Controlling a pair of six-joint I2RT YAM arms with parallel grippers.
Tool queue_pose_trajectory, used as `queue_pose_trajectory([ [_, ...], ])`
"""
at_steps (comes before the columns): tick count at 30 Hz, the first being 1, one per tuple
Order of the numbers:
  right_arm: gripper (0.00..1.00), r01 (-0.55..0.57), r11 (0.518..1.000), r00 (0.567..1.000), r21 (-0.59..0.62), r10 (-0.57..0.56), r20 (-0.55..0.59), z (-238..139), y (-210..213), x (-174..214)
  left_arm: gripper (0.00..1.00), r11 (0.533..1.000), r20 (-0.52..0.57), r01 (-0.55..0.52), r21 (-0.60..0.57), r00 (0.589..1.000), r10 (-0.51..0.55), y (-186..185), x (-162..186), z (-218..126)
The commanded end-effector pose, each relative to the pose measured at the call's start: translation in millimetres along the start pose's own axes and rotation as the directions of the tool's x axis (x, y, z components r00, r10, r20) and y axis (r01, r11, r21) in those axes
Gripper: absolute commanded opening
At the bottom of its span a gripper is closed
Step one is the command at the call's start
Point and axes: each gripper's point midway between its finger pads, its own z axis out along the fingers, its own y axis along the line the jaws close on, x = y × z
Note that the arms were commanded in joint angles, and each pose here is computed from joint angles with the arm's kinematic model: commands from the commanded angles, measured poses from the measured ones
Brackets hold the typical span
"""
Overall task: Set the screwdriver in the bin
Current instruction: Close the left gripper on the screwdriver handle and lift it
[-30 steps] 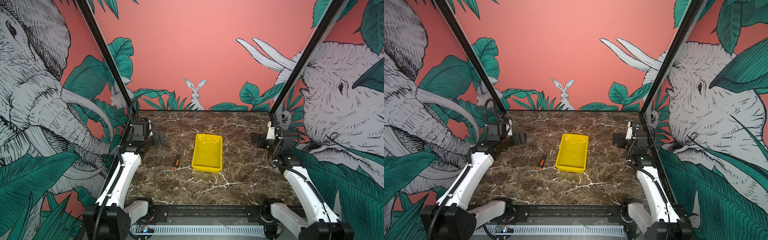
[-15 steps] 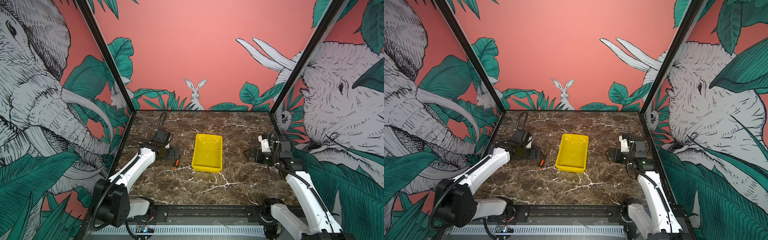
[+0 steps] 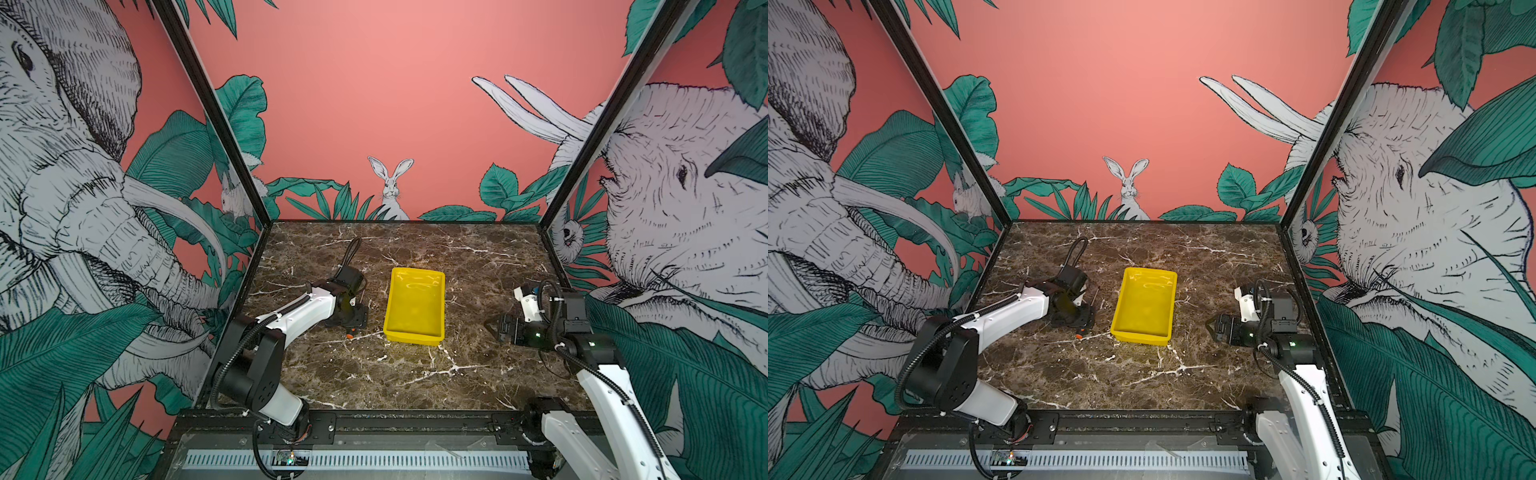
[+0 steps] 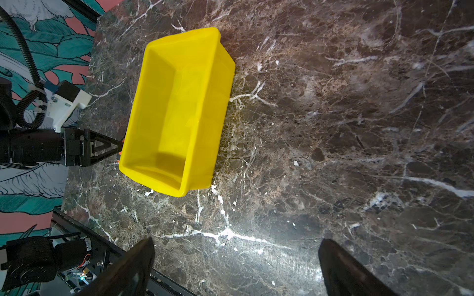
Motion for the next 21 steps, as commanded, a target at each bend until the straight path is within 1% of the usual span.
queue_pose_trajectory([
  [1,0.99,-0.004,1.000,1.000,-0.020,0.004,-0.010,3,2,2,0.75,1.000,0.023,0.013,-0.021,1.000,-0.013,1,-4,5],
  [6,0.99,-0.005,1.000,1.000,-0.017,0.005,-0.004,3,2,1,0.67,0.998,0.028,0.013,-0.056,1.000,-0.011,6,-6,14],
  [10,0.99,-0.005,1.000,1.000,-0.012,0.004,-0.002,3,1,1,0.64,0.997,0.020,0.004,-0.078,1.000,-0.003,8,-8,21],
  [12,0.99,-0.006,1.000,1.000,-0.005,0.006,0.000,2,0,1,0.61,0.996,0.019,-0.003,-0.086,1.000,0.004,9,-10,24],
  [14,0.99,-0.004,1.000,1.000,-0.005,0.004,0.004,2,0,1,0.58,0.996,0.009,-0.011,-0.086,1.000,0.012,8,-10,28],
  [18,0.99,-0.004,1.000,1.000,0.006,0.004,0.017,0,-1,0,0.56,0.997,-0.012,-0.027,-0.077,1.000,0.026,5,-12,34],
  [21,0.99,-0.008,1.000,1.000,0.019,0.007,0.025,0,-4,1,0.52,0.996,-0.010,-0.032,-0.079,0.999,0.031,4,-13,34],
])
